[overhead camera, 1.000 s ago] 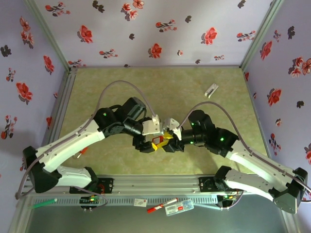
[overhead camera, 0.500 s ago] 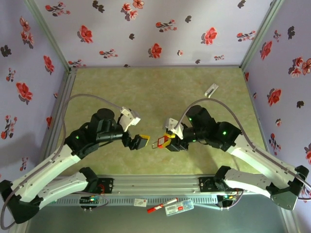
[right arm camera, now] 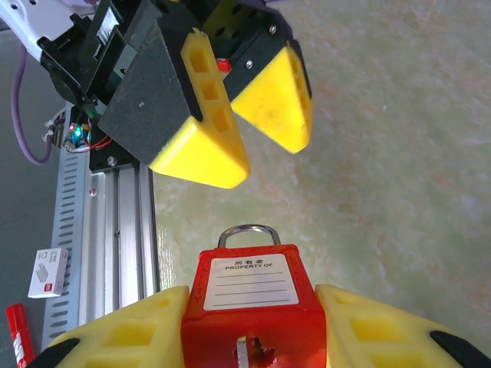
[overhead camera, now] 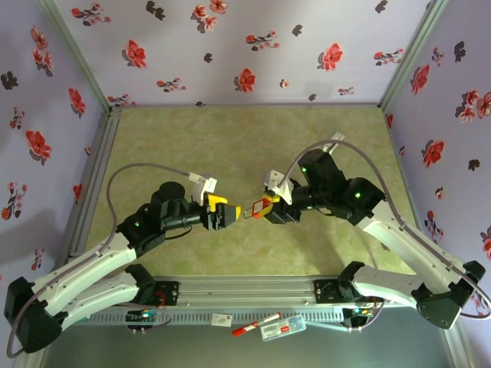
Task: Unlock with the key
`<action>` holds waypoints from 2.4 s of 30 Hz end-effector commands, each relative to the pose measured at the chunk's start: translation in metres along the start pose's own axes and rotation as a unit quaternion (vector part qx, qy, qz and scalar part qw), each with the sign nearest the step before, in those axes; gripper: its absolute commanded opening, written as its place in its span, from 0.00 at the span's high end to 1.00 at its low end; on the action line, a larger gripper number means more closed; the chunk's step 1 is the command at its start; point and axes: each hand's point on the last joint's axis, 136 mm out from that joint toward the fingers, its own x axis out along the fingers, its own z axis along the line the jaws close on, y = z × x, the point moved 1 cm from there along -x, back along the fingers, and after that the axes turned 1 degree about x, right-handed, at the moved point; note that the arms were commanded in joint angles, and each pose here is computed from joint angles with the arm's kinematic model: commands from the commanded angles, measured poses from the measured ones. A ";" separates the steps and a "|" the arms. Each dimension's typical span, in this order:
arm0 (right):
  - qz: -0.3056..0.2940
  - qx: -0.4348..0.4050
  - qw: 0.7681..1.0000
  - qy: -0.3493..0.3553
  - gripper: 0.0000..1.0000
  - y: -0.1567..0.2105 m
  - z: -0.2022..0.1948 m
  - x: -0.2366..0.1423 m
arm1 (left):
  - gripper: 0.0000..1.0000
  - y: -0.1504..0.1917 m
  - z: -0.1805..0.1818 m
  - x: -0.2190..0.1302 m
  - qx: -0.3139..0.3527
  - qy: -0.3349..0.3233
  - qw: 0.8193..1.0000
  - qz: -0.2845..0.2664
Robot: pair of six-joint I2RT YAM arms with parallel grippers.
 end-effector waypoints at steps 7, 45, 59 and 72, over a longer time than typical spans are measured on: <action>-0.028 -0.016 0.999 -0.020 1.00 -0.020 0.001 -0.001 | 0.39 -0.002 -0.019 0.009 -0.024 0.055 0.998 -0.002; -0.047 -0.009 0.999 -0.011 1.00 -0.030 -0.003 -0.015 | 0.90 0.065 0.019 0.025 -0.066 0.025 0.993 0.090; -0.110 0.093 0.987 0.068 1.00 -0.018 -0.029 -0.004 | 0.14 -0.001 0.028 -0.017 -0.035 -0.086 0.995 -0.030; -0.078 0.232 0.893 0.377 1.00 0.072 -0.126 0.001 | 0.04 -0.078 0.002 -0.040 0.023 -0.140 0.988 -0.065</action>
